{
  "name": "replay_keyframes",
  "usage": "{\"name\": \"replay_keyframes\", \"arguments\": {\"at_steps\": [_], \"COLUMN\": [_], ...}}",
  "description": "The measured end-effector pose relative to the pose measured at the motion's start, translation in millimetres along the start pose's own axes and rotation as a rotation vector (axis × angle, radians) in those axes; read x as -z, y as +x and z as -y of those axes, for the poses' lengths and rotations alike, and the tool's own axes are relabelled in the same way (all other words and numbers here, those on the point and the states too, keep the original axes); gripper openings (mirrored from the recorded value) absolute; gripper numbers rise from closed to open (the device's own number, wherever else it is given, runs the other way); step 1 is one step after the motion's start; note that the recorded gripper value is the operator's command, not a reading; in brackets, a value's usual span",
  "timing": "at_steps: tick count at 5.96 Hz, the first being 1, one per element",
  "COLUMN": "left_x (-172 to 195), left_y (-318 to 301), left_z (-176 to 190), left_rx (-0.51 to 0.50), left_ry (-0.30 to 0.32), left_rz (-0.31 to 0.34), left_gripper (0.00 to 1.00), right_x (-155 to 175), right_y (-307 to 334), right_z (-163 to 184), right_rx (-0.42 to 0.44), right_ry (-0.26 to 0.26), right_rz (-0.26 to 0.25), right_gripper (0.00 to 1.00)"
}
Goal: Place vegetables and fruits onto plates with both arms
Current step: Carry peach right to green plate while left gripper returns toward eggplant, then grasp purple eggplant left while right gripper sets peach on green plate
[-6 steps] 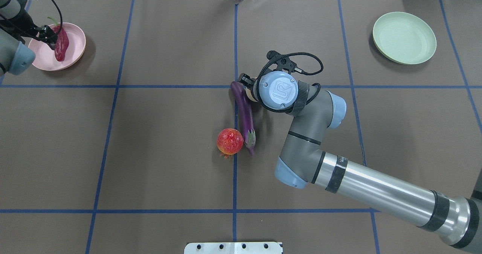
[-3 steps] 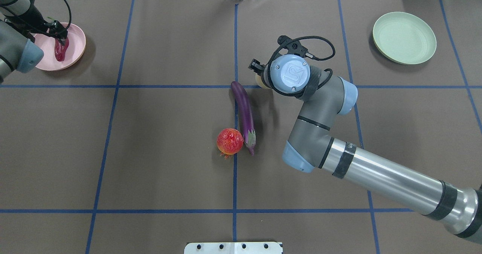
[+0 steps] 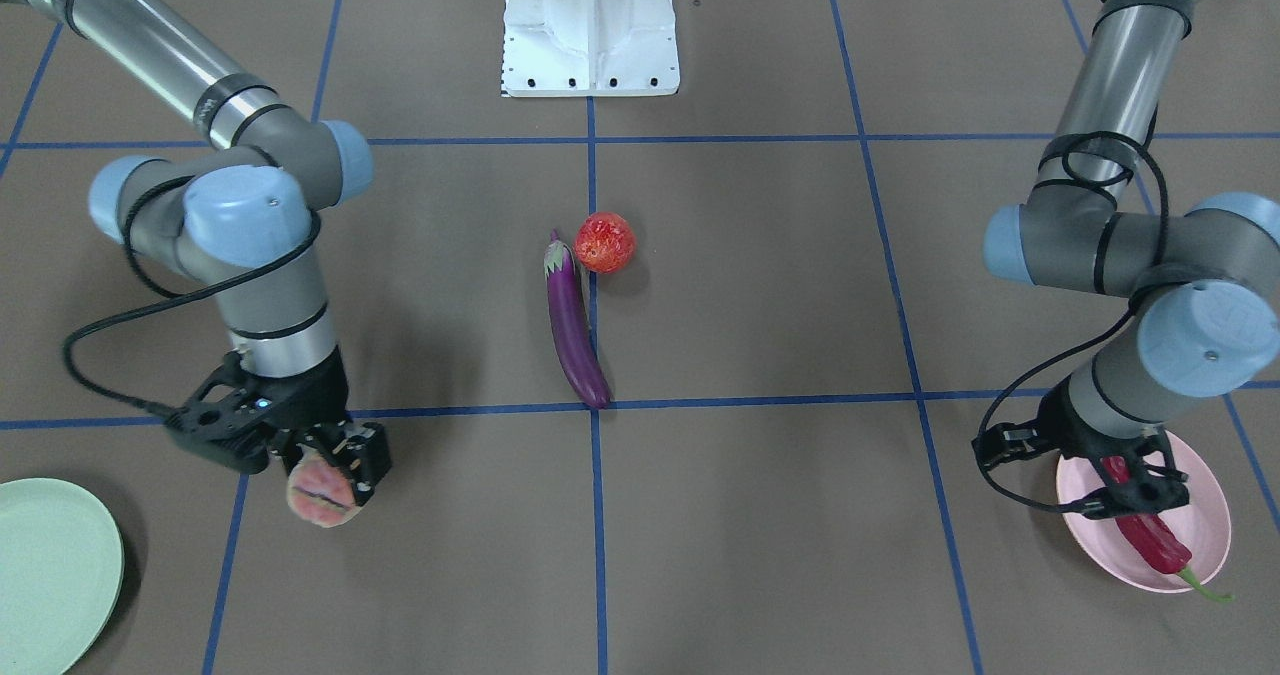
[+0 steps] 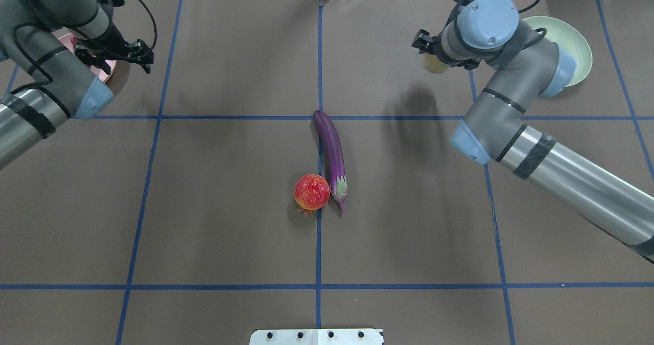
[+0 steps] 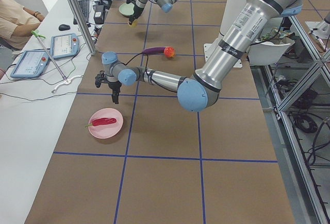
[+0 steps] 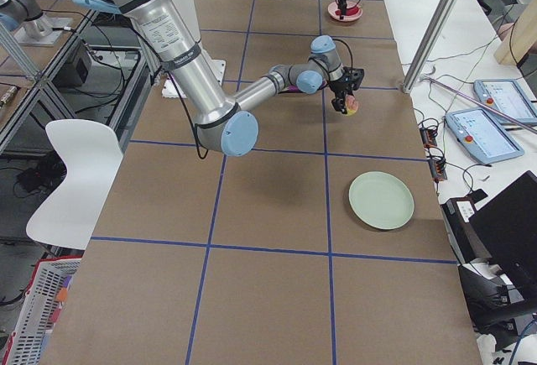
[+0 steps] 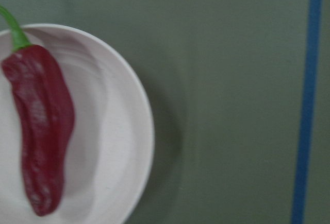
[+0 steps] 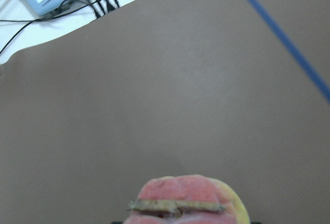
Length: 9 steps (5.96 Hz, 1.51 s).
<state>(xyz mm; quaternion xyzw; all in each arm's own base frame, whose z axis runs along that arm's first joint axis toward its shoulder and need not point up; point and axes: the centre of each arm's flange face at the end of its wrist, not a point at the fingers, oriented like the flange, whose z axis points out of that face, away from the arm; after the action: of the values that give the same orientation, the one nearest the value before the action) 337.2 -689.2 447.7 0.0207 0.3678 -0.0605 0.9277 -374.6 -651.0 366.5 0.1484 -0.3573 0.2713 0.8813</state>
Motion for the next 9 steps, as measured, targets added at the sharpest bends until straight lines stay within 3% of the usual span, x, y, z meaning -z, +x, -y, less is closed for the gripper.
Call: {"name": "replay_keyframes", "arguments": {"at_steps": [2, 4, 5, 6, 7, 9], "left_x": [-1.2, -5.4, -6.5, -4.0, -0.2, 4.0], "left_y": [109.6, 203.9, 236.4, 256.4, 268.7, 302.0], "left_z": [-31.7, -75.4, -94.2, -104.1, -108.7, -129.4], "left_rx": [0.064, 0.096, 0.093, 0.084, 0.083, 0.113], "left_ry": [-0.019, -0.018, -0.015, -0.009, -0.005, -0.028], "left_rz": [-0.057, -0.084, -0.093, -0.101, -0.108, -0.114], "left_gripper": [1.0, 1.0, 1.0, 1.0, 1.0, 1.0], "right_x": [-19.1, -45.7, -60.2, -71.4, -76.3, -78.5], "right_y": [97.5, 176.4, 202.9, 224.9, 240.6, 253.4], "right_z": [81.0, 118.0, 122.3, 122.5, 121.2, 117.0], "right_rx": [0.043, 0.019, 0.006, -0.012, -0.048, -0.088], "right_ry": [-0.004, -0.006, -0.001, 0.029, 0.07, 0.099], "right_rz": [-0.11, -0.21, -0.227, -0.227, -0.218, -0.205], "right_gripper": [0.0, 0.0, 0.0, 0.36, 0.99, 1.0]}}
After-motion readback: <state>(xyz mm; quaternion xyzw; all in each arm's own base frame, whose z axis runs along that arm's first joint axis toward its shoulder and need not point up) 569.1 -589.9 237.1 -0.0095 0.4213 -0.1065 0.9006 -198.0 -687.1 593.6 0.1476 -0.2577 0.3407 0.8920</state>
